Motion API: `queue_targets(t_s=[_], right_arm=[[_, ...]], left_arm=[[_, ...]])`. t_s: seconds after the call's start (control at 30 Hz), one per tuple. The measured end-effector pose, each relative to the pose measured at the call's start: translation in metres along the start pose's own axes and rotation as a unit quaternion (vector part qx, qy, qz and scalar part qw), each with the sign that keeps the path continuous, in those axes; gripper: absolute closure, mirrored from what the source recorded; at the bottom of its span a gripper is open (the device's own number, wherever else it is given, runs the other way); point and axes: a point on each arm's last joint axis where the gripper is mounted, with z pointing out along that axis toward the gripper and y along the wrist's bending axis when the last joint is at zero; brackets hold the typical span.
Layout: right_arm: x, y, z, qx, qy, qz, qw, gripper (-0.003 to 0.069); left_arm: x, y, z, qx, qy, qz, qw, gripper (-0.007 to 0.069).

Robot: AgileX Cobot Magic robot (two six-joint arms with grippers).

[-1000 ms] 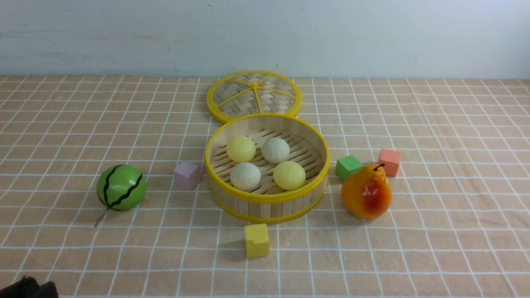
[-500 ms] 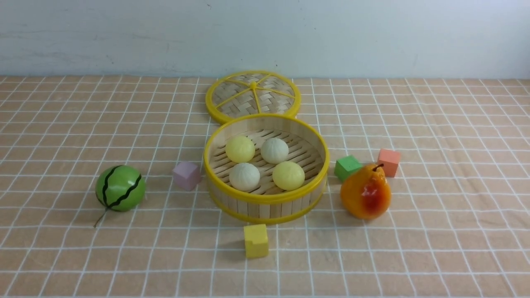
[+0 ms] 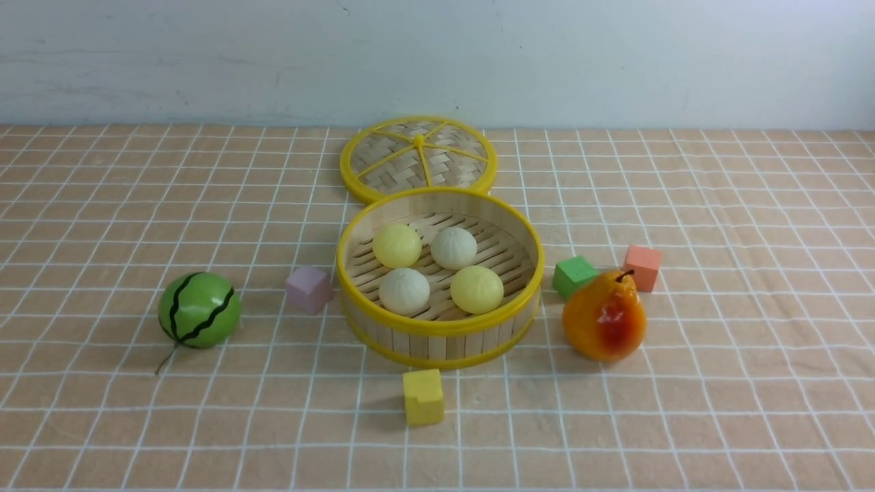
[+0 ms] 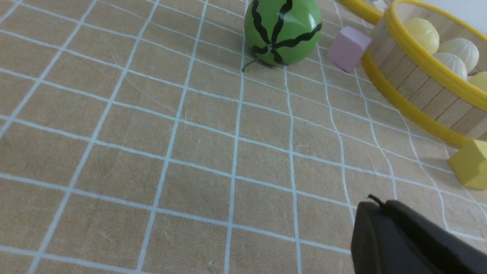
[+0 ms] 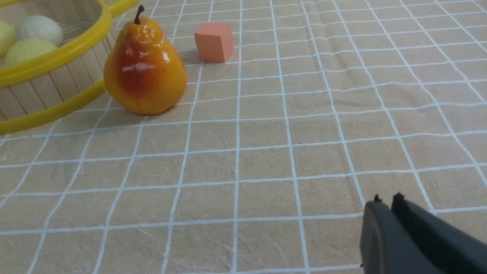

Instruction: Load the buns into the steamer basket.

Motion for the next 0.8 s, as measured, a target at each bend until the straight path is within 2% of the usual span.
queue_targets(t_s=[0.8], right_arm=[[0.0,0.0,0.0,0.0,0.0,0.0,1.0,0.0592]], left_arm=[[0.0,0.0,0.0,0.0,0.0,0.0,1.0,0.0636]])
